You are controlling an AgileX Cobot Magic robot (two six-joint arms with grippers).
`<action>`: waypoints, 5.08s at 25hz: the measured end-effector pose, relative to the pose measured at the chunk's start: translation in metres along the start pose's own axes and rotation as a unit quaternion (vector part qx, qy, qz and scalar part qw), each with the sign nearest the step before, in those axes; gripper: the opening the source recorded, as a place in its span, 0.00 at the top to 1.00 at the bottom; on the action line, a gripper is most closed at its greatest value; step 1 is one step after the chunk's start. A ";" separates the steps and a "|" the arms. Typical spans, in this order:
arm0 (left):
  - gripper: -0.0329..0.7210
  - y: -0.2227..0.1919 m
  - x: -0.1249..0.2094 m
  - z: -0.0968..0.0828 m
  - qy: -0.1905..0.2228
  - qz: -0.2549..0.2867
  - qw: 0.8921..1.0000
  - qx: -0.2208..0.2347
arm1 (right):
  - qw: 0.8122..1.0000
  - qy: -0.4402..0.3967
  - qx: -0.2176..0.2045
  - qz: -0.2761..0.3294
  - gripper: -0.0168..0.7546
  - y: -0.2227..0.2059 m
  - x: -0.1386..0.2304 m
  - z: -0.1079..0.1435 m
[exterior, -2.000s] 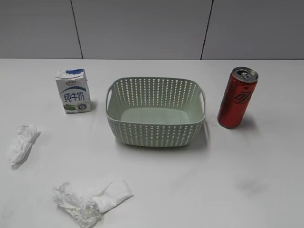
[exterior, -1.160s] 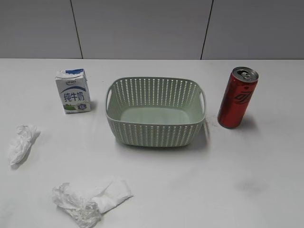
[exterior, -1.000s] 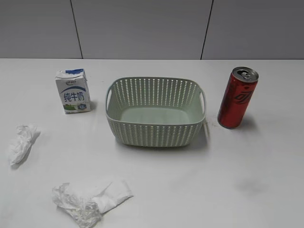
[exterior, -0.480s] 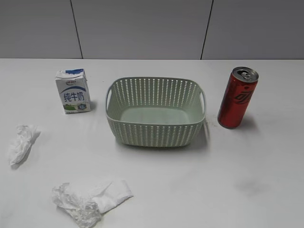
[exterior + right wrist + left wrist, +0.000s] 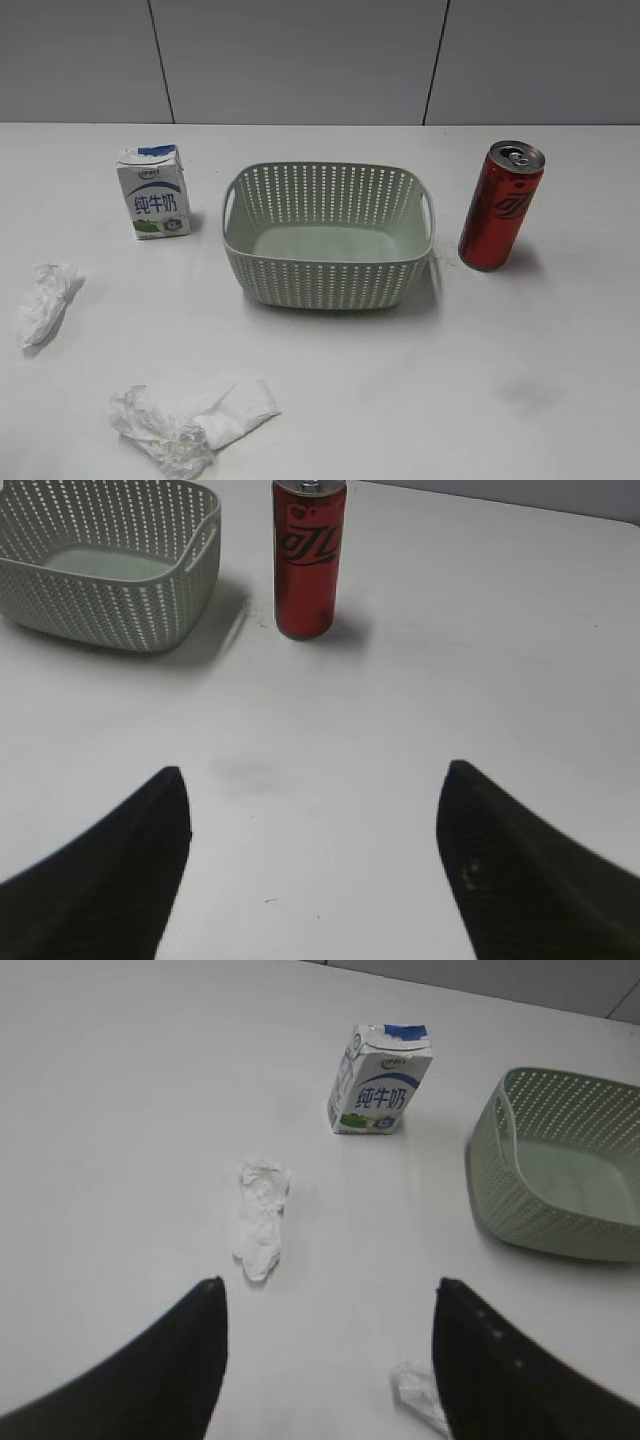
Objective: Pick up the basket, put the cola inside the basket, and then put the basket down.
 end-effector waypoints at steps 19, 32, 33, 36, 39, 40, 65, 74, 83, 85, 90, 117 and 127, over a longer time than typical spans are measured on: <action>0.31 -0.151 -0.127 -0.078 -0.040 0.192 0.980 0.039 | 1.000 0.000 0.000 0.000 0.22 0.000 0.000 0.000; 0.31 -0.288 -0.071 -0.151 -0.109 0.325 0.939 -0.028 | 1.000 0.000 0.000 0.000 0.22 0.000 0.000 0.000; 0.31 -0.297 -0.067 -0.152 -0.109 0.334 0.936 -0.033 | 1.000 0.000 0.000 0.000 0.22 0.000 0.000 0.000; 0.31 -0.320 -0.055 -0.150 -0.103 0.352 0.929 -0.046 | 1.000 0.000 0.000 -0.001 0.22 0.000 0.000 0.000; 0.31 -0.338 -0.046 -0.146 -0.099 0.364 0.924 -0.057 | 1.000 0.000 0.000 -0.001 0.22 0.000 0.000 0.000; 0.31 -0.343 -0.042 -0.144 -0.098 0.369 0.922 -0.061 | 1.000 0.000 0.000 -0.001 0.22 0.000 0.000 0.000; 0.96 -0.370 -0.008 -0.132 -0.042 0.430 0.897 -0.096 | 1.000 0.000 0.000 -0.001 0.22 0.000 0.000 0.000; 0.96 -0.324 -0.039 -0.150 0.000 0.416 0.905 -0.088 | 1.000 0.000 0.000 -0.001 0.22 0.000 0.000 0.000; 0.96 -0.245 -0.056 -0.178 -0.015 0.372 0.927 -0.050 | 1.000 0.000 0.000 -0.001 0.22 0.000 0.000 0.000; 0.96 -0.230 -0.045 -0.174 -0.019 0.381 0.922 -0.060 | 1.000 0.000 0.000 -0.001 0.22 0.000 0.000 0.000; 0.96 -0.215 -0.006 -0.143 -0.011 0.424 0.900 -0.099 | 1.000 -0.001 -0.002 -0.001 0.22 0.000 0.000 0.000; 0.96 -0.243 0.036 -0.115 0.019 0.392 0.915 -0.095 | 0.995 -0.039 -0.028 0.083 0.22 -0.057 -0.141 -0.044; 0.96 -0.249 0.039 -0.113 0.019 0.392 0.914 -0.098 | 0.983 -0.052 -0.052 0.169 0.22 -0.205 -0.215 -0.081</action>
Point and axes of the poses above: a point on each arm's last joint axis where the gripper is mounted, y pointing back along that axis away from the gripper, z along the wrist's bending axis when the last joint is at zero, x = y × z, the point moved 2 cm from there along -y, pointing out along that axis toward the gripper, and after that the axes turned 11 degrees about y, right-handed, at the moved point
